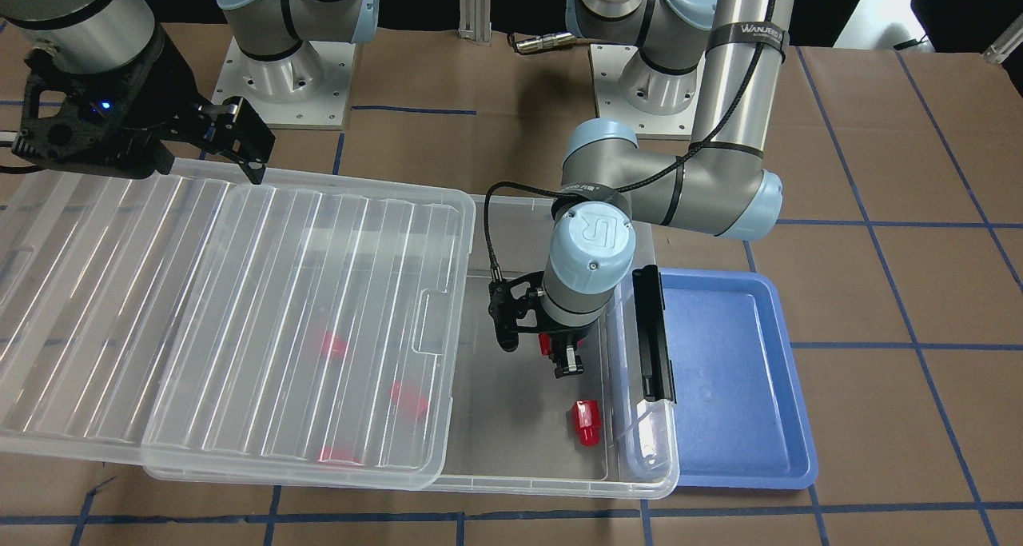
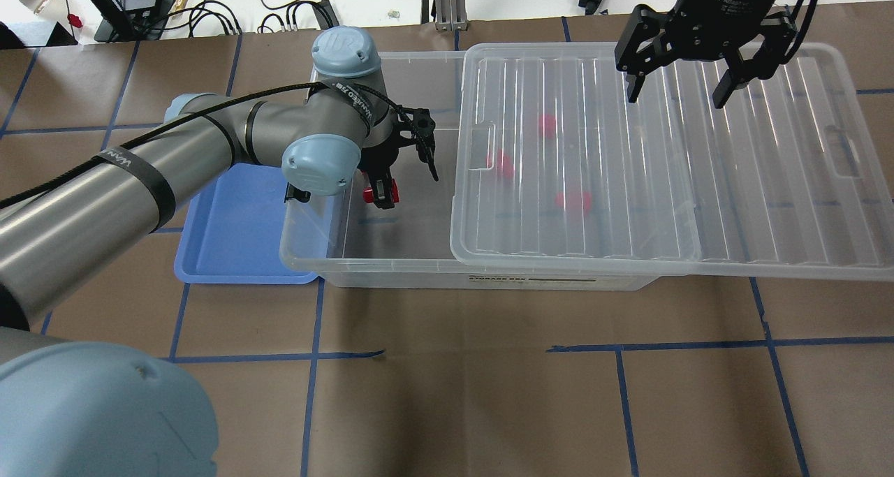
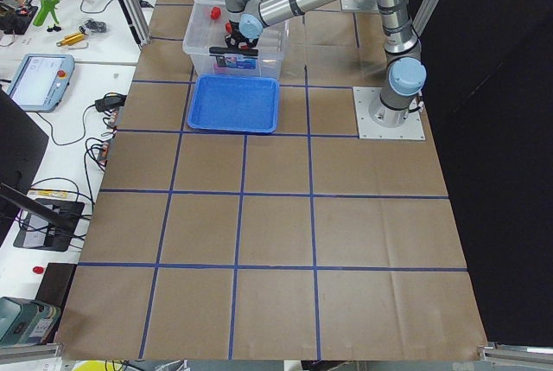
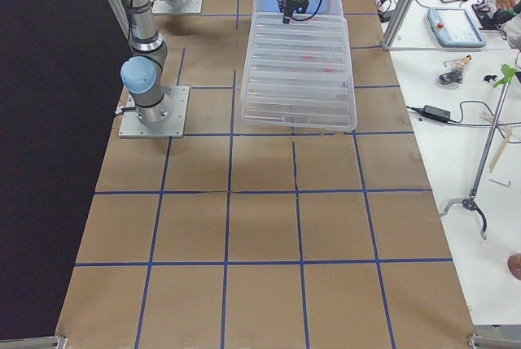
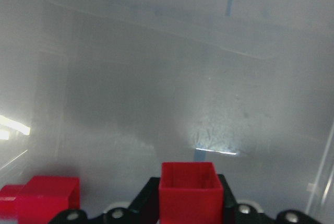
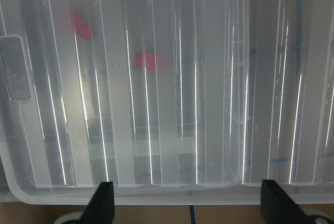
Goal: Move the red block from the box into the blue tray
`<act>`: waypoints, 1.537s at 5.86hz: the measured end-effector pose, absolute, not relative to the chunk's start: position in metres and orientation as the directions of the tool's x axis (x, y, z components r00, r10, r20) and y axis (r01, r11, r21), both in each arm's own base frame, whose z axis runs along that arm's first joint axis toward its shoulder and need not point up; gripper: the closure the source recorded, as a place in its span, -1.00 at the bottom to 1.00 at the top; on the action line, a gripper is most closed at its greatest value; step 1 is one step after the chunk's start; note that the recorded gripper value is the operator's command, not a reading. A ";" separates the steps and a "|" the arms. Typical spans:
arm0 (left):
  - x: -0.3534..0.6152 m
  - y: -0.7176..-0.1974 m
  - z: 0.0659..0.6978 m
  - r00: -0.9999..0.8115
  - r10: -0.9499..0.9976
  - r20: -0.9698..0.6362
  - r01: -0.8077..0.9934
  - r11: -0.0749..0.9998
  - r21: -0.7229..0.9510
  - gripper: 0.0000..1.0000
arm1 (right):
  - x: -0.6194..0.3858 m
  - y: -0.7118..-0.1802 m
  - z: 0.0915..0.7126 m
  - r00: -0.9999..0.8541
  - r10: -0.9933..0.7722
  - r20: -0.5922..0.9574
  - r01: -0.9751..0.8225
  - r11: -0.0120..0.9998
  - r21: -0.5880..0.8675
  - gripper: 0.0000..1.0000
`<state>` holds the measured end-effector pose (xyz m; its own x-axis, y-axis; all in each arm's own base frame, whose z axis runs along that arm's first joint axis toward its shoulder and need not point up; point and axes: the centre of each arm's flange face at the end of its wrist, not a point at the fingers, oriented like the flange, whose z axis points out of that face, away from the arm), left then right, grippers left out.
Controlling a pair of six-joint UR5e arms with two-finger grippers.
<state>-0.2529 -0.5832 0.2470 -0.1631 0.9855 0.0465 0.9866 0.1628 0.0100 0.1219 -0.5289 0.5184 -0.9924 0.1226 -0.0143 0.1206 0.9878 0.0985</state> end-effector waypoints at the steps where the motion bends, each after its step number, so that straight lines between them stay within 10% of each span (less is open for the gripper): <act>1: -0.247 -0.576 0.294 -0.182 0.983 0.022 0.983 0.182 -0.003 0.86 | 0.121 -0.529 0.518 -0.992 0.122 -0.013 0.120 0.988 0.100 -1.00; 5: -0.109 -0.582 0.387 -0.201 0.980 -0.009 0.979 0.201 -0.020 0.86 | 0.103 -0.534 0.518 -0.992 0.124 -0.006 0.123 0.988 0.090 -1.00; 9: -0.003 -0.614 0.268 0.089 0.991 0.099 0.995 -0.084 -0.052 0.78 | -0.129 -0.543 0.493 -0.994 0.102 0.033 0.105 0.985 0.138 -1.00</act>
<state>-0.0029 -0.6142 0.2681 0.0889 0.9911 0.0994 0.9951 -0.0841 -0.0515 -0.1287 -0.5431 0.4932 -0.9943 0.1017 0.0326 0.1052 0.9849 0.1377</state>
